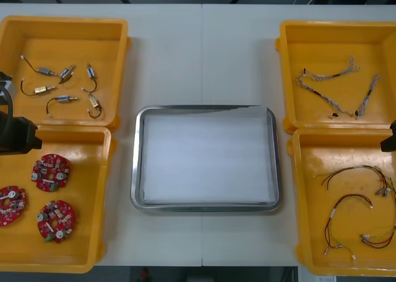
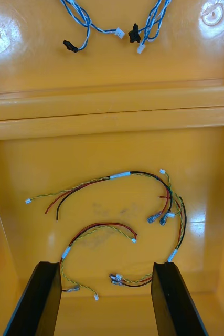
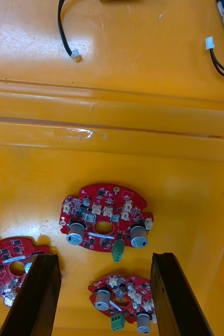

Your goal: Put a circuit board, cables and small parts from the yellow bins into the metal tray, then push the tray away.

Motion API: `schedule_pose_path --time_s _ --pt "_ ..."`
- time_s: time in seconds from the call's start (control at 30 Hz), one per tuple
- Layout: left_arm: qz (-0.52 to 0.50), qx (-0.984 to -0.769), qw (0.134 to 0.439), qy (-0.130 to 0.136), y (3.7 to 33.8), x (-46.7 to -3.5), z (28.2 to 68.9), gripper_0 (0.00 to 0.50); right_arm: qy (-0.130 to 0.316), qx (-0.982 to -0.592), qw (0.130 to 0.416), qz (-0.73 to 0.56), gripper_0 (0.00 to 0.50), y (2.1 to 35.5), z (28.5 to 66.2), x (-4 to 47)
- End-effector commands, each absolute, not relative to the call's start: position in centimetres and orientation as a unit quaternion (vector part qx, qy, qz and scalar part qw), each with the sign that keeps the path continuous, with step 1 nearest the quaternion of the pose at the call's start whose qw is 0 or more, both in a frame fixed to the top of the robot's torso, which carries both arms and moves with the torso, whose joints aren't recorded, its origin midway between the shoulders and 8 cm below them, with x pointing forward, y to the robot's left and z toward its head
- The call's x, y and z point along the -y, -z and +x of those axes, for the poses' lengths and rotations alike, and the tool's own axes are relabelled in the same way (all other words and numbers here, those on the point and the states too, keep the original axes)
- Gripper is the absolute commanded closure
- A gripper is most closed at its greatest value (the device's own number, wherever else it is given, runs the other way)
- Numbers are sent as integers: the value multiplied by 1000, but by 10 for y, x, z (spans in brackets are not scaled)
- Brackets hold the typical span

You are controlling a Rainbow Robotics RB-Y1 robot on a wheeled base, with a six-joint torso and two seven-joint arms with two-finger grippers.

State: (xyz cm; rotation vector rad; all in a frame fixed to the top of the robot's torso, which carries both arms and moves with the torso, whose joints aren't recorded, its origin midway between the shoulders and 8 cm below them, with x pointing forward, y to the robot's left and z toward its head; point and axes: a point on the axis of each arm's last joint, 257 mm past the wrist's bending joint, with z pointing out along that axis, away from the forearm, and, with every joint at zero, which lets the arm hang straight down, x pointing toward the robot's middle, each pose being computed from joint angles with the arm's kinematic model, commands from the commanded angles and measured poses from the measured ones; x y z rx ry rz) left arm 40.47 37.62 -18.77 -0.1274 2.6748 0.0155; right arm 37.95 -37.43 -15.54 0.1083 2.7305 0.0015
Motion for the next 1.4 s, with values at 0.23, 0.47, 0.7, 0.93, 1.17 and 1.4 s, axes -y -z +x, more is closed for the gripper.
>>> schedule_pose_path --time_s 0.23,0.47,0.7,0.93,1.17,1.4 --pt "-14 -971 236 -34 175 -392 404 0 3 -975 220 11 0 147 382 374" --pt "-6 -976 219 -17 195 -380 394 0 12 -980 199 30 0 159 368 390" --pt "-3 -973 229 6 172 -377 396 0 12 -981 186 63 0 161 349 413" --pt "7 -973 230 3 168 -382 397 0 14 -981 166 104 0 174 325 434" --pt "41 -975 217 4 173 -394 396 0 0 -972 161 171 0 191 314 440" --pt "11 -978 203 39 174 -416 386 0 -27 -958 160 235 0 211 306 439"
